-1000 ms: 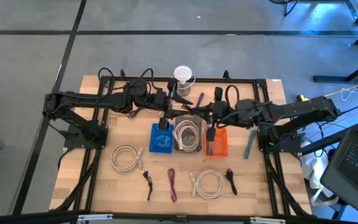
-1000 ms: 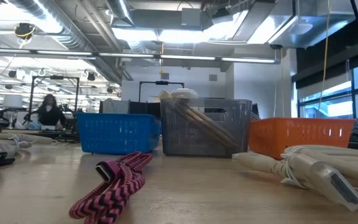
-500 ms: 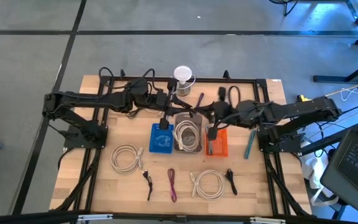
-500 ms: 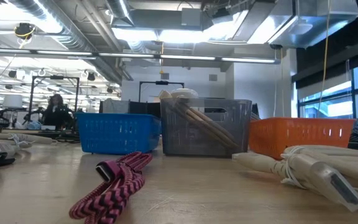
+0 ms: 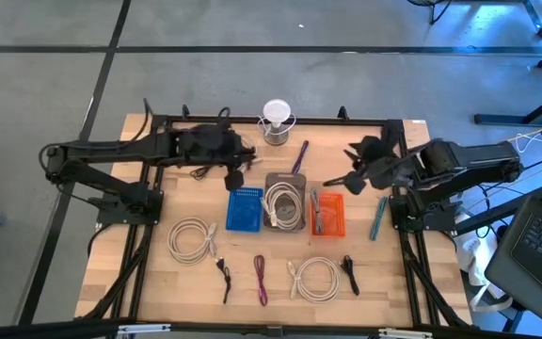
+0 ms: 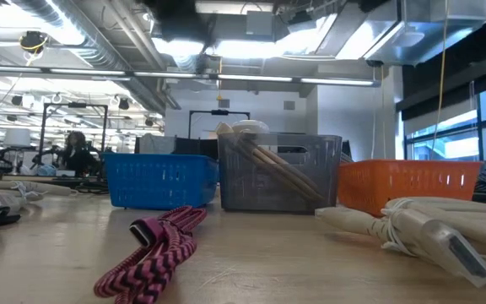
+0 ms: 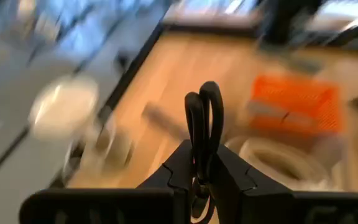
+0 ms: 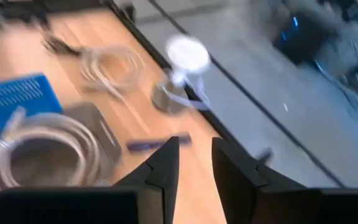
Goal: Pick & Place USB Port
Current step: Put the black charger cable into the blue bin
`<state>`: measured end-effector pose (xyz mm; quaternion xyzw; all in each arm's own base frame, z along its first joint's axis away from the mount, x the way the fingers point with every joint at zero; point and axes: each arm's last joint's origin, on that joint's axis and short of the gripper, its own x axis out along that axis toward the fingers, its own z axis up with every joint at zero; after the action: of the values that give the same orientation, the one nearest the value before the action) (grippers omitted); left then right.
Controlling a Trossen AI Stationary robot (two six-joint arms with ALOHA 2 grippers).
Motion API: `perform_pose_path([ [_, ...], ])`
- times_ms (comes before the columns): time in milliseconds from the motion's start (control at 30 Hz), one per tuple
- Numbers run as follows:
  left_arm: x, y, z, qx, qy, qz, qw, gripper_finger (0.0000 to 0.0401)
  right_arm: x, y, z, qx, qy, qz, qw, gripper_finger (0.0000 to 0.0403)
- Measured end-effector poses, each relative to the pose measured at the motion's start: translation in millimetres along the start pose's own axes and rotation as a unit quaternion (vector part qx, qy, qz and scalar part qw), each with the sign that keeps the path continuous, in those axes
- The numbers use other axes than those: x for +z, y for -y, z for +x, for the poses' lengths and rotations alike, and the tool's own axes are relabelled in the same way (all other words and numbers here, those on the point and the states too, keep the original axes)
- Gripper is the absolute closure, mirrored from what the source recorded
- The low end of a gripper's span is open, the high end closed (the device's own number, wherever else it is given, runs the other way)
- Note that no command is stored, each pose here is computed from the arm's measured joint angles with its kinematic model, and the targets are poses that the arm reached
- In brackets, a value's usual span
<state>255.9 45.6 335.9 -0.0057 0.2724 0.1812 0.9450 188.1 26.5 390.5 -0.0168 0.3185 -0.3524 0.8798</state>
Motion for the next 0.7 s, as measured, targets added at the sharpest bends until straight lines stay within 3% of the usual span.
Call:
perform_pose_path([
  [133, -14.5, 0.0, 6.7, 0.027, -0.070, -0.061, 0.995, 0.0373, -11.0, 9.0, -1.5, -0.027, -0.038, 0.033, 0.998, 0.0304],
  [333, -45.0, 5.0, 23.2, 0.035, -0.105, -0.174, 0.978, 0.0373, -19.3, 15.7, -3.1, -0.056, -0.067, 0.068, 0.994, 0.0309],
  [700, -109.8, 33.6, 49.0, -0.029, -0.075, -0.307, 0.948, 0.0373, -20.3, 16.4, -3.2, -0.059, -0.070, 0.062, 0.994, 0.0322],
])
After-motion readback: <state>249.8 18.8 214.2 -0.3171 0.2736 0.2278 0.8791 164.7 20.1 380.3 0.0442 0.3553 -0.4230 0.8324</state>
